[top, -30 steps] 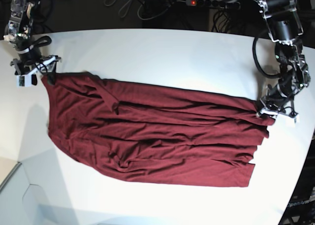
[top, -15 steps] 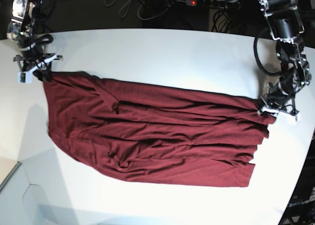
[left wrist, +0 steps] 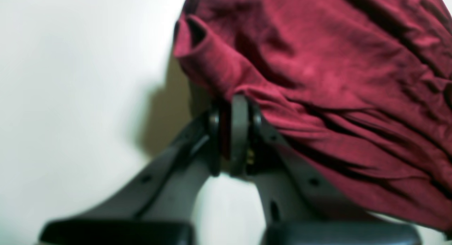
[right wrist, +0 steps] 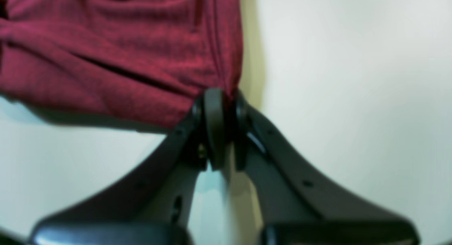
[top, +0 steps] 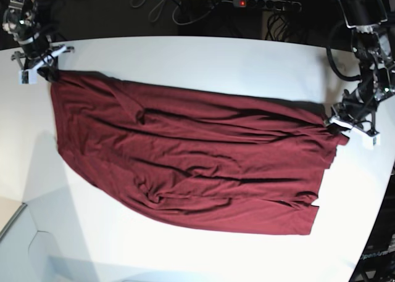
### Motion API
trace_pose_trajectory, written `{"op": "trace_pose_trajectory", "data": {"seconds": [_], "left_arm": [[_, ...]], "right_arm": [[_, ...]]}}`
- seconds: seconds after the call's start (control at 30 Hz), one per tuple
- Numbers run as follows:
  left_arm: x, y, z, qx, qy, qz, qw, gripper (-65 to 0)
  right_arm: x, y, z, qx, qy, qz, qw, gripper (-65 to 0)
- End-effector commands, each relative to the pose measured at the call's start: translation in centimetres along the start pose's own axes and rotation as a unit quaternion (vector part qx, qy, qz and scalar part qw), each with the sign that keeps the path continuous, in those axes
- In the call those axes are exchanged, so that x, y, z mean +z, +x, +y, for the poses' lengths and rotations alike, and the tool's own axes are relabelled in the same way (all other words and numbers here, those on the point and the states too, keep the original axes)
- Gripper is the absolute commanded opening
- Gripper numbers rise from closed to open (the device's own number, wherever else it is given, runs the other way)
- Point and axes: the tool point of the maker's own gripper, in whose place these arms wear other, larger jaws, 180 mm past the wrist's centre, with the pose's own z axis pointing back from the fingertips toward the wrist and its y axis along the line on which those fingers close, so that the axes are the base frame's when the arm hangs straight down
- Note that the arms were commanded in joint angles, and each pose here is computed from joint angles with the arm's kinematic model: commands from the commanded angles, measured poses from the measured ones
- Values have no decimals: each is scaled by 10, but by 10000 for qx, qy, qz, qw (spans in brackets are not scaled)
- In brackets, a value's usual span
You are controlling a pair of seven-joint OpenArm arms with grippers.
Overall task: Layout the t-shirt on the table in an organized manner, then fold the t-shirt properly
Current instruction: 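Pull both held corners away from the shirt body, unfolding it flat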
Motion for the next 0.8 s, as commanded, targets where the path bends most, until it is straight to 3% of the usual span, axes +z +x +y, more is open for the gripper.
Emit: {"op": "trace_pose_trajectory", "data": {"seconds": [0.0, 0.23, 0.43, 0.77], "left_arm": [[7, 11, -2, -134, -37, -161, 9998, -647], [40, -1, 30, -43, 352, -269, 9990, -647], [58, -25, 56, 40, 665, -60, 9978, -647], [68, -60, 70, 80, 837, 324, 9959, -647]], "right_arm": [[6, -4, -5, 175, -46, 163, 9997, -650], [19, -20, -4, 230, -27, 358, 9991, -650], [24, -29, -4, 227, -25, 472, 9986, -650], [28, -36, -4, 235, -24, 567, 9981, -650]]}}
